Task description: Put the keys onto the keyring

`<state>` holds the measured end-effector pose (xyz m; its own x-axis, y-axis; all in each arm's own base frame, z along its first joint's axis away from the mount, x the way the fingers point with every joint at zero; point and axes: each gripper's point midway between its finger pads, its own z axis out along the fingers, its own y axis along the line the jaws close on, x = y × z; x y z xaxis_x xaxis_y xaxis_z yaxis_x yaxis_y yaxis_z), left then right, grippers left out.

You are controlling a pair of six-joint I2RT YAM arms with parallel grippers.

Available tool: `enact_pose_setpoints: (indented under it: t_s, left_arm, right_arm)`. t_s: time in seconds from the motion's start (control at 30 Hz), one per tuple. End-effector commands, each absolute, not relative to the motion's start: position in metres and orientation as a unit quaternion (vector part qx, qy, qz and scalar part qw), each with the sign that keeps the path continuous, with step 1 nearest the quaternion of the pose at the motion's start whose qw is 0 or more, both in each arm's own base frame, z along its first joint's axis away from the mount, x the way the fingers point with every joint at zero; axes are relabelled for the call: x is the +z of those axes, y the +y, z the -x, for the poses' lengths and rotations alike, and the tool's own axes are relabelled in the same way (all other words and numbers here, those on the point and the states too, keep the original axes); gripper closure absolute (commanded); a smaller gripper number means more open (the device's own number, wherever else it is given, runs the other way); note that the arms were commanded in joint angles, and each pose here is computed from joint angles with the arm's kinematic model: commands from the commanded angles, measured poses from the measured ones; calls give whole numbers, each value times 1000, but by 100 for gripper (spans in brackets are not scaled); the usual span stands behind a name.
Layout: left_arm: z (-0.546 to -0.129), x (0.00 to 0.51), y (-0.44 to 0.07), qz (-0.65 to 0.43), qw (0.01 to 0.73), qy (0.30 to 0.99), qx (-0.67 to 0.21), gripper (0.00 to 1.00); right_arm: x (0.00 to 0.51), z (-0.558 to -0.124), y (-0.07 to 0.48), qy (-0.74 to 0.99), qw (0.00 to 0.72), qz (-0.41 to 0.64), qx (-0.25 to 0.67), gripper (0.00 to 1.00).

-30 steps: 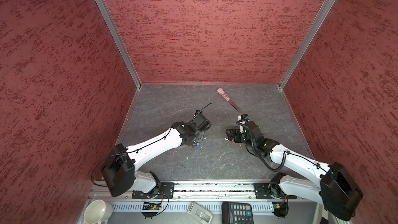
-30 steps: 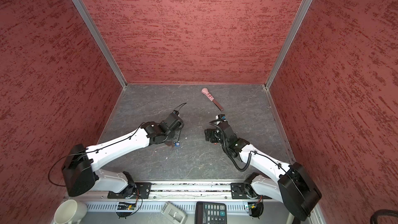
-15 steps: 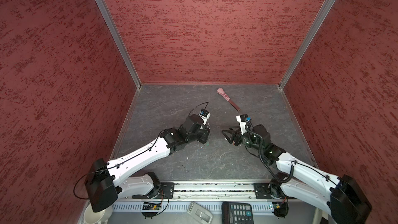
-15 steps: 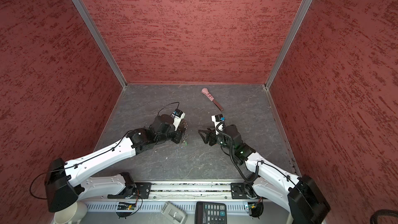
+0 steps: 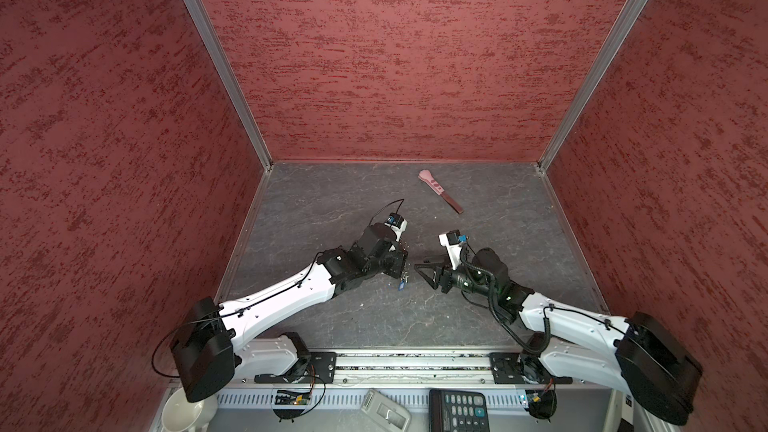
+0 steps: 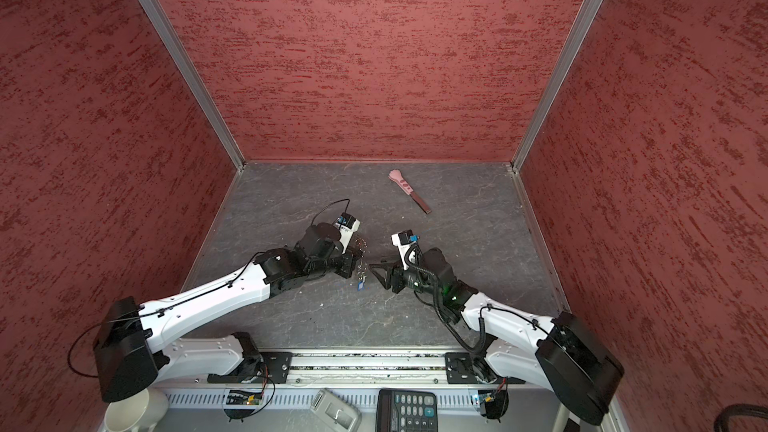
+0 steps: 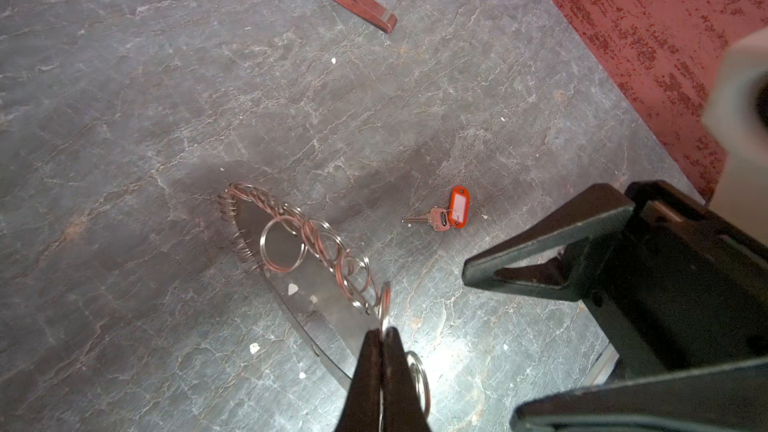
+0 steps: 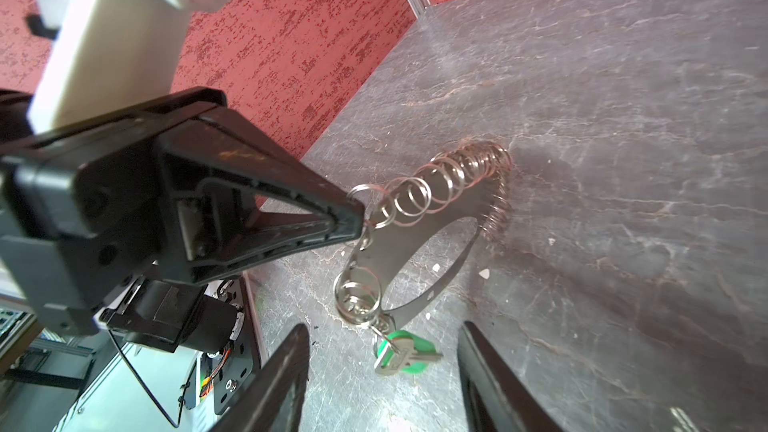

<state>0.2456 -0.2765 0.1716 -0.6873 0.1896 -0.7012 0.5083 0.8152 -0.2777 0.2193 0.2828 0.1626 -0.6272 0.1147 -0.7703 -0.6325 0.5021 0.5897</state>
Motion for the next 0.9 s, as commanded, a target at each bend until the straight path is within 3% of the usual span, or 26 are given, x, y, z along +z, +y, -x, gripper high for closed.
enact_pose_setpoints:
  t_s: [0.0,0.87]
  left_arm:
    - [-256,182,-278,-175,367,881,-242,100]
    - [-258,170,-279,-166,354,890,-233,100]
  right_arm:
    - [162,-224,283,769,407,145,471,42]
    - [167,-218,325,752,380,143,519,36]
